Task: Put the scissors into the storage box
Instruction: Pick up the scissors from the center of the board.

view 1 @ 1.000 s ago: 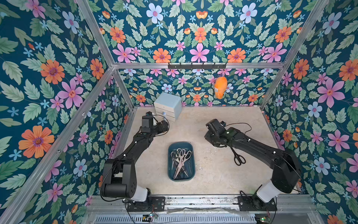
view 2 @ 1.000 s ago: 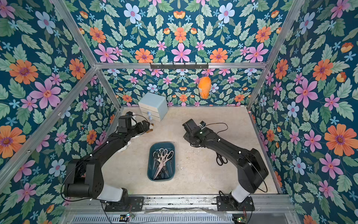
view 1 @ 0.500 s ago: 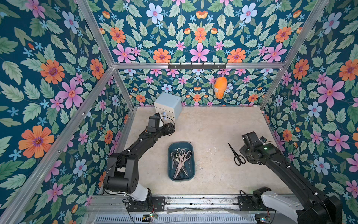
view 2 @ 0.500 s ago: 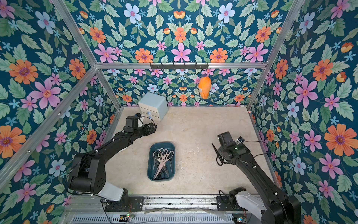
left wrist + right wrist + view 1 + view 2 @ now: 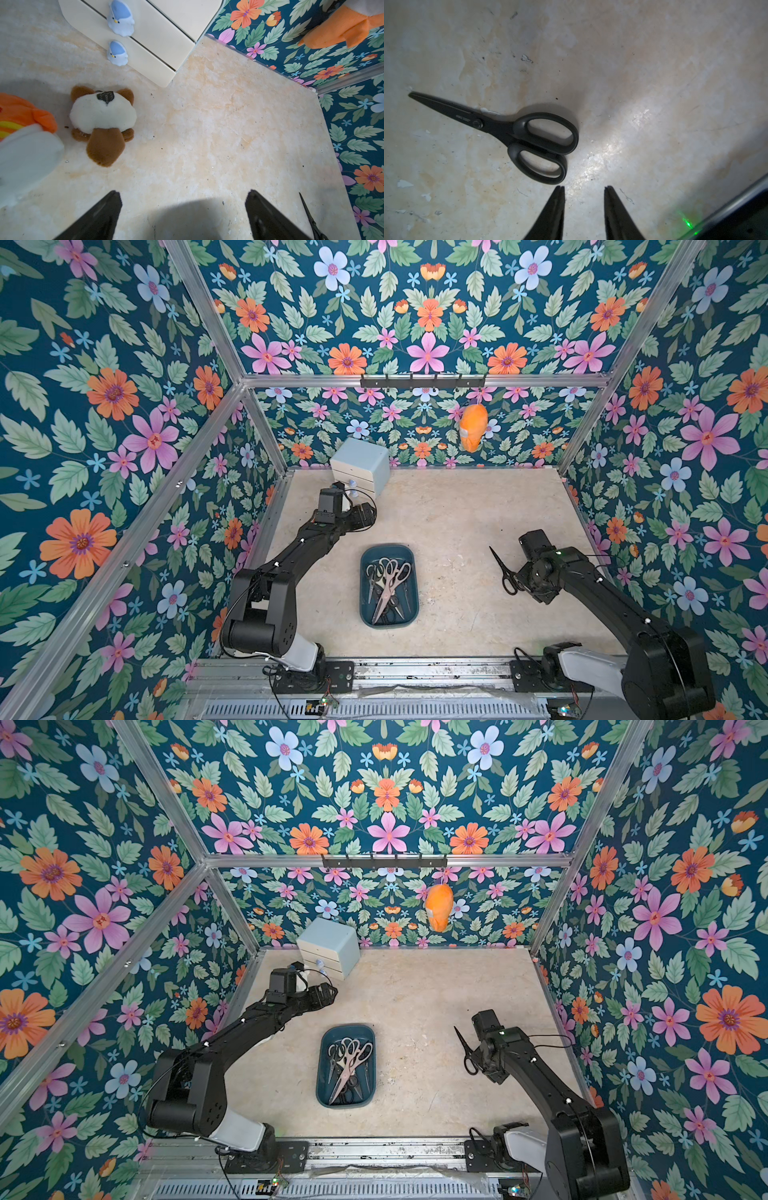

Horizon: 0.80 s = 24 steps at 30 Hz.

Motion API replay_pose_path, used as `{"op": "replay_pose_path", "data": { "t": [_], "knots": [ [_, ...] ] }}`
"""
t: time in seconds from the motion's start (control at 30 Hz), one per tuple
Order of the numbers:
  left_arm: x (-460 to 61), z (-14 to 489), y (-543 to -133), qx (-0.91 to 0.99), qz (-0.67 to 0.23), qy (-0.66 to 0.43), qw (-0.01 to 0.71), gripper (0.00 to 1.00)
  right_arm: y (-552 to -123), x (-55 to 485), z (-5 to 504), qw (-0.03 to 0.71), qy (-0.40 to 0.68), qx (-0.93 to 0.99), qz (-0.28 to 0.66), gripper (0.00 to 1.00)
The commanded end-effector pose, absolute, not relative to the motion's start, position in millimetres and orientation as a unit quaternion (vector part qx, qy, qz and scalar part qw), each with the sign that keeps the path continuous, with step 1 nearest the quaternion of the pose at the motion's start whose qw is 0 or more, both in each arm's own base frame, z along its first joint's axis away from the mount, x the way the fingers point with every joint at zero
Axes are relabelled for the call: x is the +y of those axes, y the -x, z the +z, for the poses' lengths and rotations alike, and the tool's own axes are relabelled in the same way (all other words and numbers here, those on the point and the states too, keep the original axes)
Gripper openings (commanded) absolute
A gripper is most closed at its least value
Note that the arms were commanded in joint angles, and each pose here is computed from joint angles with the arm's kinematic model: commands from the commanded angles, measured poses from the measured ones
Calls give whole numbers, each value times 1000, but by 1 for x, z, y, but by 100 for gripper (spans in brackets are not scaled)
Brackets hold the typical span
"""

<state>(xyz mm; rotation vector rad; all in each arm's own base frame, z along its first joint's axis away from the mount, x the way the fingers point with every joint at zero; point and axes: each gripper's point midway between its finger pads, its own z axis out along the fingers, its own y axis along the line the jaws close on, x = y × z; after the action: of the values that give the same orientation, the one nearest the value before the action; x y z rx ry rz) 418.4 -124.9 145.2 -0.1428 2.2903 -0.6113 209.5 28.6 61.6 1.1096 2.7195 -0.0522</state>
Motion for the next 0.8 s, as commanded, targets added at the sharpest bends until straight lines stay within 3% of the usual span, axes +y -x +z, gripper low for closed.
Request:
{"op": "replay_pose_path", "data": {
  "t": [0.0, 0.17, 0.77],
  "knots": [
    [-125, 152, -421, 891, -236, 46, 385, 98, -218, 25, 62, 112, -348, 930, -35, 30],
    [-124, 151, -421, 891, -236, 47, 385, 99, -230, 21, 64, 124, -332, 934, -37, 30],
    [-123, 150, -421, 892, -231, 47, 385, 98, -235, 18, 23, 51, -302, 951, -34, 26]
  ]
}}
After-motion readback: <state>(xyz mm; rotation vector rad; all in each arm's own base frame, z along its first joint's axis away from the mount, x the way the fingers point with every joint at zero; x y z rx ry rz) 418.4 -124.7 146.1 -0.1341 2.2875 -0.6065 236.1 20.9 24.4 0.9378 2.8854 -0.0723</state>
